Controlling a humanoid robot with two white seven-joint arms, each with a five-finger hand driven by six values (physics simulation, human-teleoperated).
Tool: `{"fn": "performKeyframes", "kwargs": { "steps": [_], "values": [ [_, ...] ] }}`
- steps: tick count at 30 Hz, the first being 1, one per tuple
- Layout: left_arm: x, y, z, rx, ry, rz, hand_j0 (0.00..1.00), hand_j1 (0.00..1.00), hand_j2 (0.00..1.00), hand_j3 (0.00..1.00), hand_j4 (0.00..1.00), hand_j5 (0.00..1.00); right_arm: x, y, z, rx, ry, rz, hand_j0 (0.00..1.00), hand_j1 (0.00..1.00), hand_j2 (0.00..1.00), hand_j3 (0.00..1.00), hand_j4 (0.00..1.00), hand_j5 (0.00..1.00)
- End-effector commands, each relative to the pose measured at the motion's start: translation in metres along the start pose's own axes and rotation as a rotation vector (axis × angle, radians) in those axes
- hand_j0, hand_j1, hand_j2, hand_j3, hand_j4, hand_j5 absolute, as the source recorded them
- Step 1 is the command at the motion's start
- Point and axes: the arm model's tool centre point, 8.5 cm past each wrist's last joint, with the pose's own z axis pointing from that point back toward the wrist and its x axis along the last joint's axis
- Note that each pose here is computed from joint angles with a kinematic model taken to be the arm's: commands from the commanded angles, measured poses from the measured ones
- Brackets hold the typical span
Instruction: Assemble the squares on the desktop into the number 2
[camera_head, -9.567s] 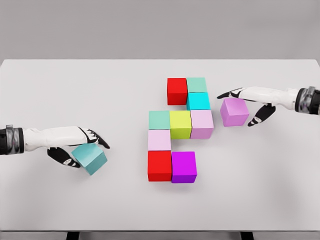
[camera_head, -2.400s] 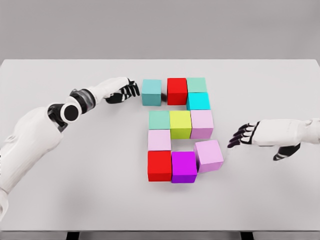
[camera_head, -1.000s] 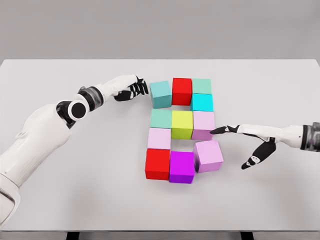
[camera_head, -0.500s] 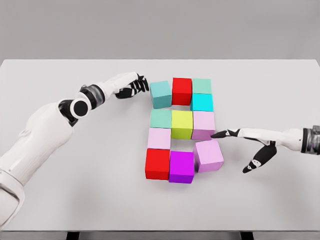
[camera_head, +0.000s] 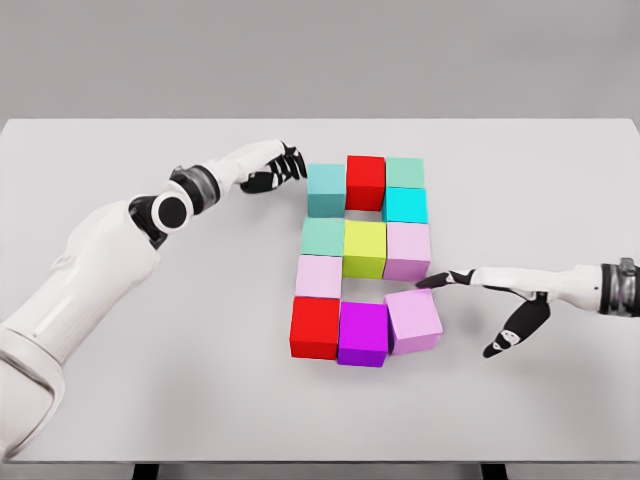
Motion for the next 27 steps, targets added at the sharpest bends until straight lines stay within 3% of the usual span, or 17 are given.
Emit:
{"fn": "performKeyframes", "kwargs": {
  "steps": [1,3,6,9,10,12,13,17,20,27],
  "values": [
    [-0.002,0.0,0.0,0.001,0.007,0.005,0.45,0.45,0.45,0.45,0.45,0.45,0.0,-0.002,0.003,-0.007,0.003,-0.003,1.0,1.0,1.0,1.0,1.0,1.0],
    [-0.006,0.002,0.001,0.007,0.015,0.013,0.49,0.49,0.49,0.49,0.49,0.49,0.001,-0.001,0.008,-0.007,0.012,-0.001,1.0,1.0,1.0,1.0,1.0,1.0],
    [-0.011,0.017,0.006,0.054,0.022,0.045,0.78,0.78,0.78,0.78,0.78,0.78,0.008,0.001,0.004,0.009,-0.01,0.007,1.0,1.0,1.0,1.0,1.0,1.0],
    [-0.006,0.022,0.007,0.068,0.004,0.044,0.92,0.92,0.92,0.92,0.92,0.92,0.009,0.001,0.004,0.009,-0.013,0.008,1.0,1.0,1.0,1.0,1.0,1.0],
    [-0.001,0.025,0.007,0.078,-0.012,0.039,0.94,0.94,0.94,0.94,0.94,0.94,0.01,-0.001,0.004,0.005,-0.015,0.011,1.0,1.0,1.0,1.0,1.0,1.0],
    [0.017,0.033,0.007,0.183,-0.065,0.029,0.94,0.94,0.94,0.94,0.94,0.94,0.011,-0.003,0.004,0.001,-0.015,0.015,1.0,1.0,1.0,1.0,1.0,1.0],
    [0.019,0.034,0.008,0.204,-0.071,0.029,0.94,0.94,0.94,0.94,0.94,0.94,0.011,-0.004,0.004,-0.001,-0.016,0.017,1.0,1.0,1.0,1.0,1.0,1.0],
    [0.025,0.039,0.012,0.213,-0.098,0.015,0.95,0.95,0.95,0.95,0.95,0.95,0.012,-0.003,0.001,0.004,-0.022,0.016,1.0,1.0,1.0,1.0,1.0,1.0],
    [0.022,0.027,0.018,0.194,-0.107,0.018,1.0,1.0,1.0,1.0,1.0,1.0,0.02,0.006,-0.009,0.056,-0.042,0.055,1.0,1.0,1.0,1.0,1.0,1.0],
    [0.026,0.021,0.021,0.174,-0.147,0.018,1.0,1.0,1.0,1.0,1.0,1.0,0.02,0.005,-0.009,0.056,-0.037,0.058,1.0,1.0,1.0,1.0,1.0,1.0]
  ]
}}
